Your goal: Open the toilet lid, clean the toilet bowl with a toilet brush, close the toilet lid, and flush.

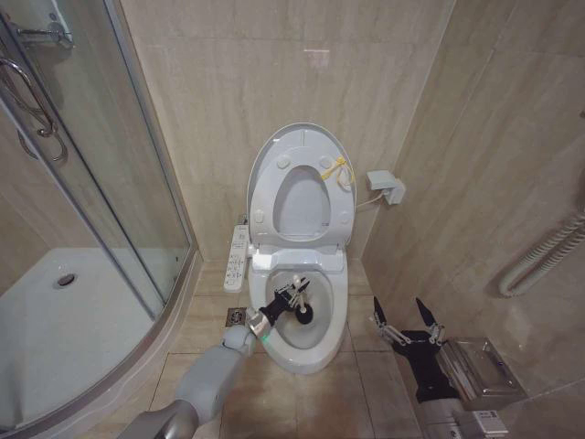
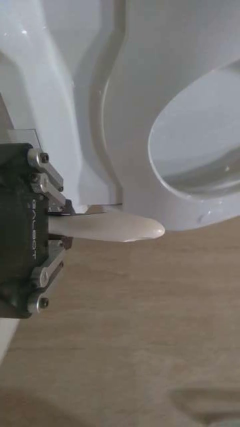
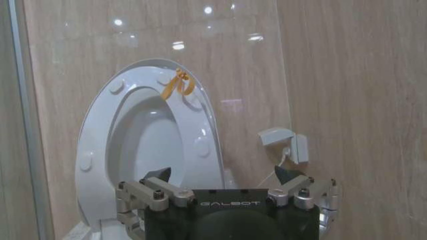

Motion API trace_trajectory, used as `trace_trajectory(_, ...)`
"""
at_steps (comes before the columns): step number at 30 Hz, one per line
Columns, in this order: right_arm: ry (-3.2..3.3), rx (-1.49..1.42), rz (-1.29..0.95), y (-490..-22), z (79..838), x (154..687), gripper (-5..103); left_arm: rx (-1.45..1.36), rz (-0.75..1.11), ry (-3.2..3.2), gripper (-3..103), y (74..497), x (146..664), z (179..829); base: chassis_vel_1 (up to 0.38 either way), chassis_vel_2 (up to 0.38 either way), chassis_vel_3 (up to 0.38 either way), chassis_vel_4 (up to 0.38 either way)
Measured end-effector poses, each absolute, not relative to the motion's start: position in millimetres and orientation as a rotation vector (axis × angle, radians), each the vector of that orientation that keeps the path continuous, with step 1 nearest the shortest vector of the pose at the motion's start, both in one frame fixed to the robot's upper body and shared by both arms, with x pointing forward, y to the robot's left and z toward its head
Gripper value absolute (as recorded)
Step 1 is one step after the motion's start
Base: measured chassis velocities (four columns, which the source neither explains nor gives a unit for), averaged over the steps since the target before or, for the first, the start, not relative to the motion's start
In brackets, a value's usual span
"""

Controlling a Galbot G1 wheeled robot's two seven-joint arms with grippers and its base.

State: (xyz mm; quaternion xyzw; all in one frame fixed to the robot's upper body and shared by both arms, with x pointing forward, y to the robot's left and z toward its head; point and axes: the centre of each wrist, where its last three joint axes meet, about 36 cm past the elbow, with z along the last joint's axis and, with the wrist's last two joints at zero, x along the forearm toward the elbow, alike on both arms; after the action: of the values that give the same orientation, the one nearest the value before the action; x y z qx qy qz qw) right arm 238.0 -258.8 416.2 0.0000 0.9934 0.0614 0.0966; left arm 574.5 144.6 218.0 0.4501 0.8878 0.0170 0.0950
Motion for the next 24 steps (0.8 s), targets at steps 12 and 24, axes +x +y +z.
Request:
trace_trajectory(12, 2.942, 0.0, 0.182, -258.8, 416.2, 238.0, 100, 1.079, -0.171, 2.713, 18, 112.3, 587.7, 228.6, 0.0, 0.0, 0.0, 0.0)
trace_trajectory(24, 2.942, 0.0, 0.182, -258.8, 416.2, 238.0, 100, 1.297, 0.074, 2.629, 18, 143.3, 581.7, 218.0, 0.0, 0.0, 0.0, 0.0)
